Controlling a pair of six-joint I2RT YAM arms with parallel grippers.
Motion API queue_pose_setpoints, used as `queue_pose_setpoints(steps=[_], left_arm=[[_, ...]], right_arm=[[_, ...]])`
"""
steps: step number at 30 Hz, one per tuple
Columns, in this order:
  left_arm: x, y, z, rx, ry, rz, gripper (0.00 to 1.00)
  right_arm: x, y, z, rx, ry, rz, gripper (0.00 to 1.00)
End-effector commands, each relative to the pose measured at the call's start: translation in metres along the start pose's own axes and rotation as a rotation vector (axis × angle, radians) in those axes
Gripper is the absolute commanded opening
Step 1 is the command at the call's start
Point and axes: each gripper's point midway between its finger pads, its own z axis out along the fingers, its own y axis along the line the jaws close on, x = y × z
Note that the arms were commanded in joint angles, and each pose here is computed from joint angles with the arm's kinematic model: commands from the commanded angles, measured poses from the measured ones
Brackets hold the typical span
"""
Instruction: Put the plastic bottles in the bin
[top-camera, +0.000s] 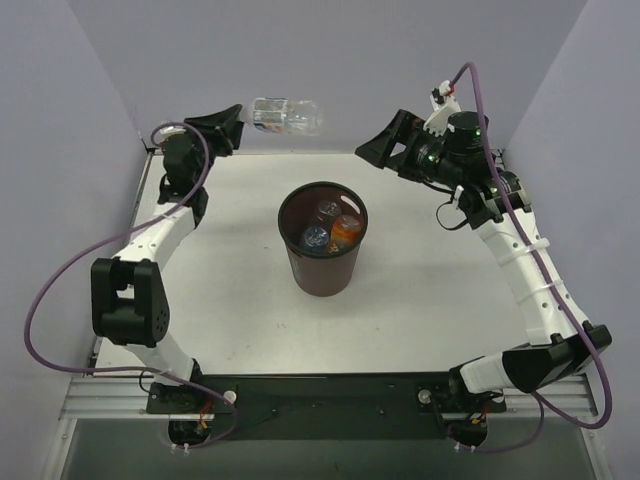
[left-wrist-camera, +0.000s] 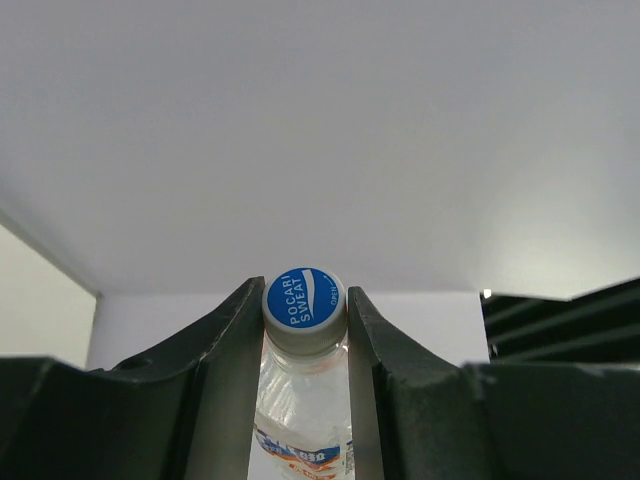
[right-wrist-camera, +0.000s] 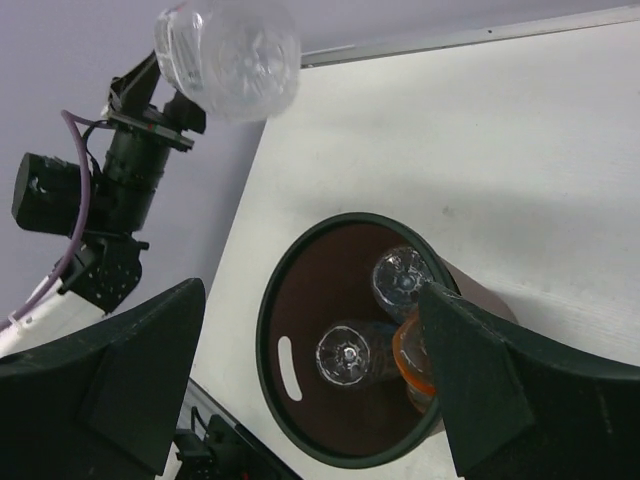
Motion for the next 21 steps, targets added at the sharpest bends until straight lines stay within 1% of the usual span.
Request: queue_pose_setpoints(steps=[1, 3, 7, 11, 15, 21], left_arm=[[0.069, -0.004, -0.023, 0.005, 0.159, -0.085, 0.0], [0.093, -0.007, -0.033, 0.007, 0.207, -0.123, 0.0], [0.112, -0.006, -0.047, -0.003, 0.247, -0.134, 0.0], [0.115, -0.009, -0.056, 0.005, 0.251, -0.152, 0.0], [0.121, -0.015, -0.06, 0.011, 0.266, -0.154, 0.0], [0.132, -0.014, -0.065, 0.005, 0.287, -0.169, 0.0]], right_arm=[[-0.032, 0.039, -0.004, -0.134, -0.093, 0.026, 0.83], [-0.034, 0.041, -0.001, -0.144, -0.089, 0.025, 0.83], [-0.038, 0.049, 0.001, -0.182, -0.102, 0.038, 0.83], [-0.036, 0.042, 0.003, -0.153, -0.104, 0.048, 0.83], [-0.022, 0.035, 0.01, -0.143, -0.065, 0.071, 0.83], [-0.012, 0.031, 0.023, -0.134, -0.045, 0.089, 0.84]])
